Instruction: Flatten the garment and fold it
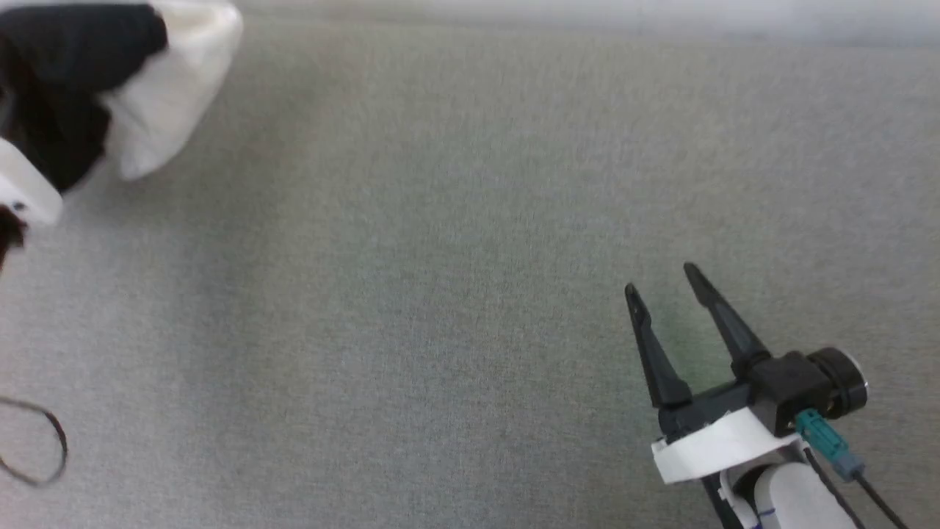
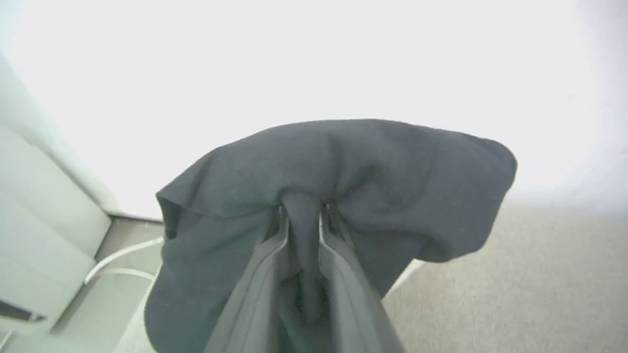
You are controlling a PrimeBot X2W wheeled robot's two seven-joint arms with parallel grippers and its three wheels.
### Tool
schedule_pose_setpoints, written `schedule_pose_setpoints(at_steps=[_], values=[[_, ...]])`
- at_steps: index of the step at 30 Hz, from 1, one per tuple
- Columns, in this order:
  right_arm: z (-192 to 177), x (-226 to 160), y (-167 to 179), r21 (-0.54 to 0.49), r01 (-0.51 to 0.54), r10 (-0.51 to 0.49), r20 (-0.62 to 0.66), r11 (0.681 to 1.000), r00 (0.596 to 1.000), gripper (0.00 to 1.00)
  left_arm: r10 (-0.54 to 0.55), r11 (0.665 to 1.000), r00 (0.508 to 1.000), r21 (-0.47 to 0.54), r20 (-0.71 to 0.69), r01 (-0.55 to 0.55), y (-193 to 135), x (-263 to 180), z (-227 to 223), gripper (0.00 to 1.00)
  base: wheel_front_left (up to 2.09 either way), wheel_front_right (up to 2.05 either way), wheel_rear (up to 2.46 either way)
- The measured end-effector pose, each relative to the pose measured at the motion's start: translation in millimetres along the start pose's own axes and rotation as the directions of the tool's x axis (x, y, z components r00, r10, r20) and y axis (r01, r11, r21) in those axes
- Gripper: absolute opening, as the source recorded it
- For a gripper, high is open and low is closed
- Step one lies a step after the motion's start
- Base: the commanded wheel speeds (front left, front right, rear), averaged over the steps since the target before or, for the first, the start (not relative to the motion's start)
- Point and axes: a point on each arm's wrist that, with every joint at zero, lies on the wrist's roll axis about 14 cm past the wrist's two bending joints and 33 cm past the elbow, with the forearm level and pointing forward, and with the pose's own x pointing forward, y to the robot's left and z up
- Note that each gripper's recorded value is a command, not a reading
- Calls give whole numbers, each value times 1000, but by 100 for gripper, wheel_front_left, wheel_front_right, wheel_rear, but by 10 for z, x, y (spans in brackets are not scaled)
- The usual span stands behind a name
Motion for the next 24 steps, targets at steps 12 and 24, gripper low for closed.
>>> schedule_pose_setpoints(at_steps=[12, 24], values=[[579, -343, -76, -33, 67, -62, 133, 997, 989, 100, -272, 961, 813, 99, 514, 258, -1065, -654, 1739, 0, 0, 0, 0], [821, -849, -794, -46, 319, -305, 195, 947, 932, 100, -658, 730, 698, 12, 284, 683, -3194, -1029, 641, 0, 0, 0, 0]])
